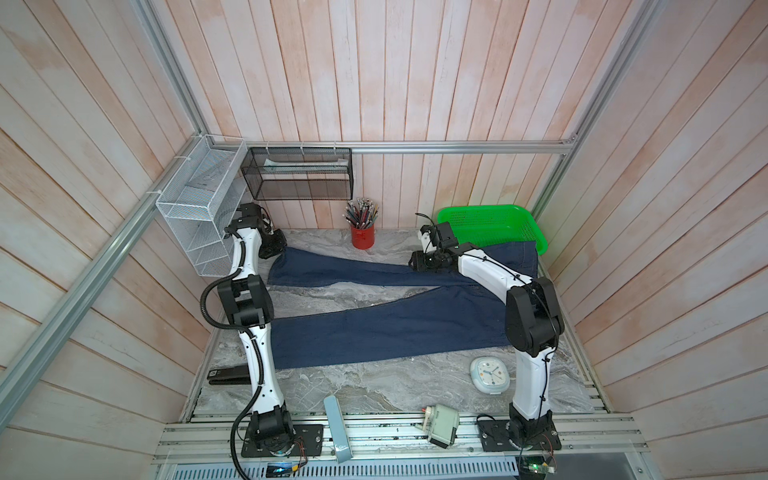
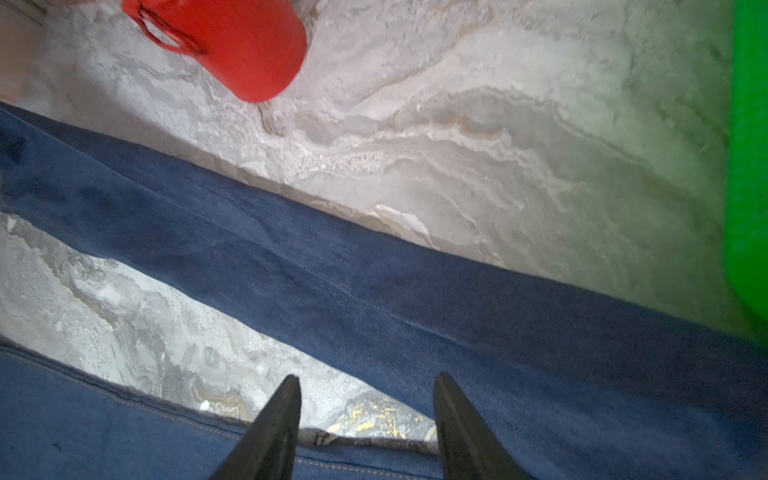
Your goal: Fold and stack the trousers
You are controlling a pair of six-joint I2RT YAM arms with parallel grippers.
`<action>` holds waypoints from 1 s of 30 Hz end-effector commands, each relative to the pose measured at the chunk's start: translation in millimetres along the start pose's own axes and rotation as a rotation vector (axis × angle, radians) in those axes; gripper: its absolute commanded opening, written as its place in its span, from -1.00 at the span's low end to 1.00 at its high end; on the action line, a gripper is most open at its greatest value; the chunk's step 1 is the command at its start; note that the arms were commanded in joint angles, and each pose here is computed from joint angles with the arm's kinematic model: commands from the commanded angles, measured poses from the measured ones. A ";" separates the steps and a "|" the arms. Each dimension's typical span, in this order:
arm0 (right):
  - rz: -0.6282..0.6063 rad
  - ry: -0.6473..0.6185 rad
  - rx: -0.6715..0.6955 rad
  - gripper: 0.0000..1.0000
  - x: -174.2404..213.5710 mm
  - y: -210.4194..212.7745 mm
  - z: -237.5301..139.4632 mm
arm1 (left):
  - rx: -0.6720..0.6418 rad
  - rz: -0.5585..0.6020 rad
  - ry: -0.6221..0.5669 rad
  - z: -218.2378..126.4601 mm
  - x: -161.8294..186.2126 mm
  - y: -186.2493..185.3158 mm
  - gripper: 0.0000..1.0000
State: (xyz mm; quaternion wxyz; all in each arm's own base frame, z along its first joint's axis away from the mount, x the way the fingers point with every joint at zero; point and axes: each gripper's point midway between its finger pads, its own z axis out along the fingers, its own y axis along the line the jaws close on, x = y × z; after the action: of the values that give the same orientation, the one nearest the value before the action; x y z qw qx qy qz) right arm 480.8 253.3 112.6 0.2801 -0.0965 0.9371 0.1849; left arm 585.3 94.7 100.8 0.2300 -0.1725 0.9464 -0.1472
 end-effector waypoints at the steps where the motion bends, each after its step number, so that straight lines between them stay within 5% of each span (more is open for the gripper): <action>1: 0.010 0.073 0.050 -0.02 20.1 -20.3 16.0 | -0.013 -0.082 0.035 11.7 6.7 35.8 -1.00; 12: -0.006 0.142 0.068 -0.33 37.5 -26.1 45.3 | -0.018 -0.089 0.049 27.1 10.6 38.2 -1.00; 30: 0.085 0.015 0.115 -0.39 -40.2 -55.8 80.9 | 0.001 -0.082 0.052 34.1 11.5 32.3 -1.00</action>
State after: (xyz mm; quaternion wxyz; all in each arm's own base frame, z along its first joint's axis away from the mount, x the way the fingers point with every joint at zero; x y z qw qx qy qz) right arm 561.0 241.3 49.2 0.2651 -0.0626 0.9517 0.1415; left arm 591.7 93.6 102.3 0.2403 -0.1698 0.9432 -0.1541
